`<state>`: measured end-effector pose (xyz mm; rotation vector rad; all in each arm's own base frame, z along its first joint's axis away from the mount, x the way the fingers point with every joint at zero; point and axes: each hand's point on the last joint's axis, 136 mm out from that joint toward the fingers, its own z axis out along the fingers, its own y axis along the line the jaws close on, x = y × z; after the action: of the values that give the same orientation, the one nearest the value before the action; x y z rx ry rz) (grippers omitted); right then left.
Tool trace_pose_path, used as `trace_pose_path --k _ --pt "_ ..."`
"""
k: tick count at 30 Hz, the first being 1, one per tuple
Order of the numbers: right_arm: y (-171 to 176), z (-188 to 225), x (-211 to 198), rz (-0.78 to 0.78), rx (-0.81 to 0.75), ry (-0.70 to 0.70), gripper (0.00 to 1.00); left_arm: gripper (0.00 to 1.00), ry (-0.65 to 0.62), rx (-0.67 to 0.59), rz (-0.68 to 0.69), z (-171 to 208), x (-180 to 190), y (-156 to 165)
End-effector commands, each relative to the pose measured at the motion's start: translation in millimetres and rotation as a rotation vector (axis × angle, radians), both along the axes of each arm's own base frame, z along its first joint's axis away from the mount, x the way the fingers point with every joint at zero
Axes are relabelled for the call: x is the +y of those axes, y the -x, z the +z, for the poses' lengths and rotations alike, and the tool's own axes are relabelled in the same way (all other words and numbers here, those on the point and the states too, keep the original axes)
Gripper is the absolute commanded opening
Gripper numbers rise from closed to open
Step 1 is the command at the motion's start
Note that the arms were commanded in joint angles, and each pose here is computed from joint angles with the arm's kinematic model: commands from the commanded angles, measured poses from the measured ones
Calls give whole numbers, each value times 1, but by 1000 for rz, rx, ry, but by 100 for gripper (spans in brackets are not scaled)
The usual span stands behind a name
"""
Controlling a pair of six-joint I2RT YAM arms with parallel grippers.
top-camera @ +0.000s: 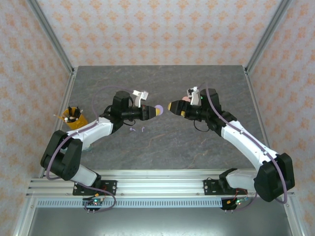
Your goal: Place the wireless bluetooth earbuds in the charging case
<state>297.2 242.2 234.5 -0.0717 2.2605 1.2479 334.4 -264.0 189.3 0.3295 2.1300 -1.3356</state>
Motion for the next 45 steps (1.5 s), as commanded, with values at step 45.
trace_pose_path --k 45 --pt "-30 -48 -9 -70 48 17 61 10 42 -112 -114 53 -15 19"
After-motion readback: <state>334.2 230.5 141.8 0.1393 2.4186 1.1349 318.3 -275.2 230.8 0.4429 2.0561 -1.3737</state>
